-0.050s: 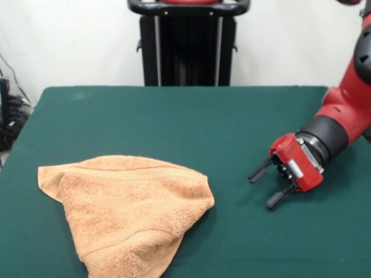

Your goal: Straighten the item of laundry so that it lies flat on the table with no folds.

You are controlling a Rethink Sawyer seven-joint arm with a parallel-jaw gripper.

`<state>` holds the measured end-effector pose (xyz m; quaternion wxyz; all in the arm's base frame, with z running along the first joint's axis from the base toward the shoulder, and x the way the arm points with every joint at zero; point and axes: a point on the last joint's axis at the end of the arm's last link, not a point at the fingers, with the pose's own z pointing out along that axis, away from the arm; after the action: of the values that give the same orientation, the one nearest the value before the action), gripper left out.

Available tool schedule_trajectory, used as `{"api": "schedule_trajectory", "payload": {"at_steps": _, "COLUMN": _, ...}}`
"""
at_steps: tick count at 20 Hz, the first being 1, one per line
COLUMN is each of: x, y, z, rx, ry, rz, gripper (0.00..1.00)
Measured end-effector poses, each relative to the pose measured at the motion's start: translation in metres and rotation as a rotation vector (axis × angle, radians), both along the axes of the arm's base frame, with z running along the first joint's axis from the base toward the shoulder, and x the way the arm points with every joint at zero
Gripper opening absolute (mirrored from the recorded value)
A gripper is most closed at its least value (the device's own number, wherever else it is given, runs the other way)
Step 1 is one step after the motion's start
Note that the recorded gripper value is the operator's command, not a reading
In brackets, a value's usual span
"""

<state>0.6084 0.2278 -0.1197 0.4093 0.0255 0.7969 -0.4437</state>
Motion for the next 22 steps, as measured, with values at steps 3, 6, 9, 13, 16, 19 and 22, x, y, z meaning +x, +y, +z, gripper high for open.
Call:
{"api": "schedule_trajectory", "payload": {"at_steps": 3, "x": 0.001, "y": -0.003, "z": 0.000, "rx": 0.000, "ry": 0.000, "rz": 0.013, "gripper": 1.00}}
{"api": "schedule_trajectory", "payload": {"at_steps": 6, "x": 0.002, "y": -0.009, "z": 0.000, "rx": 0.002, "ry": 0.005, "rz": 0.047, "gripper": 1.00}}
{"api": "schedule_trajectory", "payload": {"at_steps": 9, "x": 0.003, "y": -0.016, "z": 0.000, "rx": 0.003, "ry": 0.011, "rz": 0.091, "gripper": 1.00}}
{"api": "schedule_trajectory", "payload": {"at_steps": 13, "x": 0.005, "y": -0.024, "z": 0.000, "rx": 0.012, "ry": 0.013, "rz": 0.132, "gripper": 1.00}}
{"api": "schedule_trajectory", "payload": {"at_steps": 16, "x": 0.008, "y": -0.031, "z": 0.000, "rx": 0.019, "ry": 0.012, "rz": 0.151, "gripper": 1.00}}
{"api": "schedule_trajectory", "payload": {"at_steps": 19, "x": 0.011, "y": -0.039, "z": 0.000, "rx": 0.030, "ry": 0.009, "rz": 0.162, "gripper": 1.00}}
{"api": "schedule_trajectory", "payload": {"at_steps": 22, "x": 0.012, "y": -0.049, "z": 0.001, "rx": 0.042, "ry": 0.006, "rz": 0.174, "gripper": 1.00}}
